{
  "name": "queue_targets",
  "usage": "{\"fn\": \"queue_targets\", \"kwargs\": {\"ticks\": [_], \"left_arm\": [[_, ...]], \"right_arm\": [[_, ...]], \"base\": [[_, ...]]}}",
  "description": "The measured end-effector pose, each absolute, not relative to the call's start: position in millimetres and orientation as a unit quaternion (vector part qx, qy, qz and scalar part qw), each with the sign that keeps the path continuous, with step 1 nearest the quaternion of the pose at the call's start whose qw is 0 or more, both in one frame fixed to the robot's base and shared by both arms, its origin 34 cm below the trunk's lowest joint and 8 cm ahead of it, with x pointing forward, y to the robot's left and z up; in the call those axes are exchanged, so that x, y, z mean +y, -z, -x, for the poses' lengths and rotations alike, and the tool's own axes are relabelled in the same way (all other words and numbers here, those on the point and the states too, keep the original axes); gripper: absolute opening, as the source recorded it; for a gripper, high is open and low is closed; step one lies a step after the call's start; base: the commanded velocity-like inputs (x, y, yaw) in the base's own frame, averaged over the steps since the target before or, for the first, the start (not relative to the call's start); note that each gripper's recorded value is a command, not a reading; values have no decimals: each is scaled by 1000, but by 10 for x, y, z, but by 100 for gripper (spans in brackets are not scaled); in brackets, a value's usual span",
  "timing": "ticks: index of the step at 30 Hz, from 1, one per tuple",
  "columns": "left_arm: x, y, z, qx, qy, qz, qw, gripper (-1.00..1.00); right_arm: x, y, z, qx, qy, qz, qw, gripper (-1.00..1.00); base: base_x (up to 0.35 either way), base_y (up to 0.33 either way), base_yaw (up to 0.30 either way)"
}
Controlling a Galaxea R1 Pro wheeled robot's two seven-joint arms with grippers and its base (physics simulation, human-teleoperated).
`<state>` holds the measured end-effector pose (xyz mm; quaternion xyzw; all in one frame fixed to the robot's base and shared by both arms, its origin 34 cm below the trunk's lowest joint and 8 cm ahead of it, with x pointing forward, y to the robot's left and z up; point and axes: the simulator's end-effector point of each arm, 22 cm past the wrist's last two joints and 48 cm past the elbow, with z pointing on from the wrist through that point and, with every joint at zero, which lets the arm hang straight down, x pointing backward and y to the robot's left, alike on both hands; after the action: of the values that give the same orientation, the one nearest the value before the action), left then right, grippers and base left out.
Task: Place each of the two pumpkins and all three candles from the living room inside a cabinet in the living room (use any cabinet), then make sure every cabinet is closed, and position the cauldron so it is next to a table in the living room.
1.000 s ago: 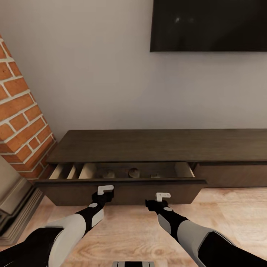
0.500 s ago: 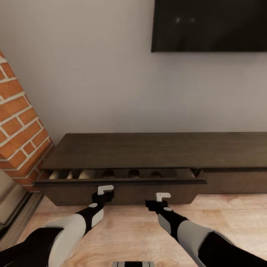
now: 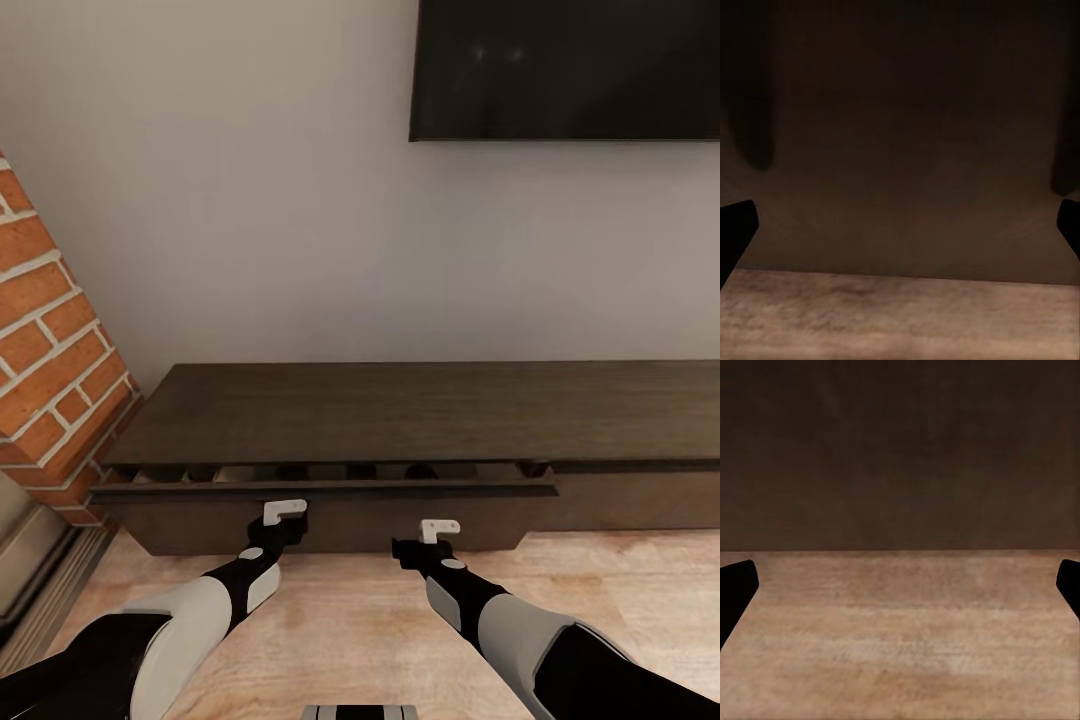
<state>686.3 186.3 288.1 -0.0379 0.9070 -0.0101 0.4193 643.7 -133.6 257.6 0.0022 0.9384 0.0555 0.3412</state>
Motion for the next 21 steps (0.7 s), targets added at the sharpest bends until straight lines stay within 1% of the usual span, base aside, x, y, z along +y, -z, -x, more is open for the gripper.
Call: {"fn": "queue_targets", "kwargs": {"ticks": [7,17,21], "left_arm": [[1863,-2882,-6862,907,10,38,419,100],[1863,-2881,-6863,907,10,38,419,100],[1862,-2881,-6861,907,10,37,419,100]], "right_arm": [[-1336,-2578,-6437,938,-56,-2,341,100],[-1336,-2576,-6437,938,-56,-2,341,100],[-1336,-2579,-6437,938,-56,-2,341,100]], "base": [[118,0,0],[12,0,0],[115,0,0]]}}
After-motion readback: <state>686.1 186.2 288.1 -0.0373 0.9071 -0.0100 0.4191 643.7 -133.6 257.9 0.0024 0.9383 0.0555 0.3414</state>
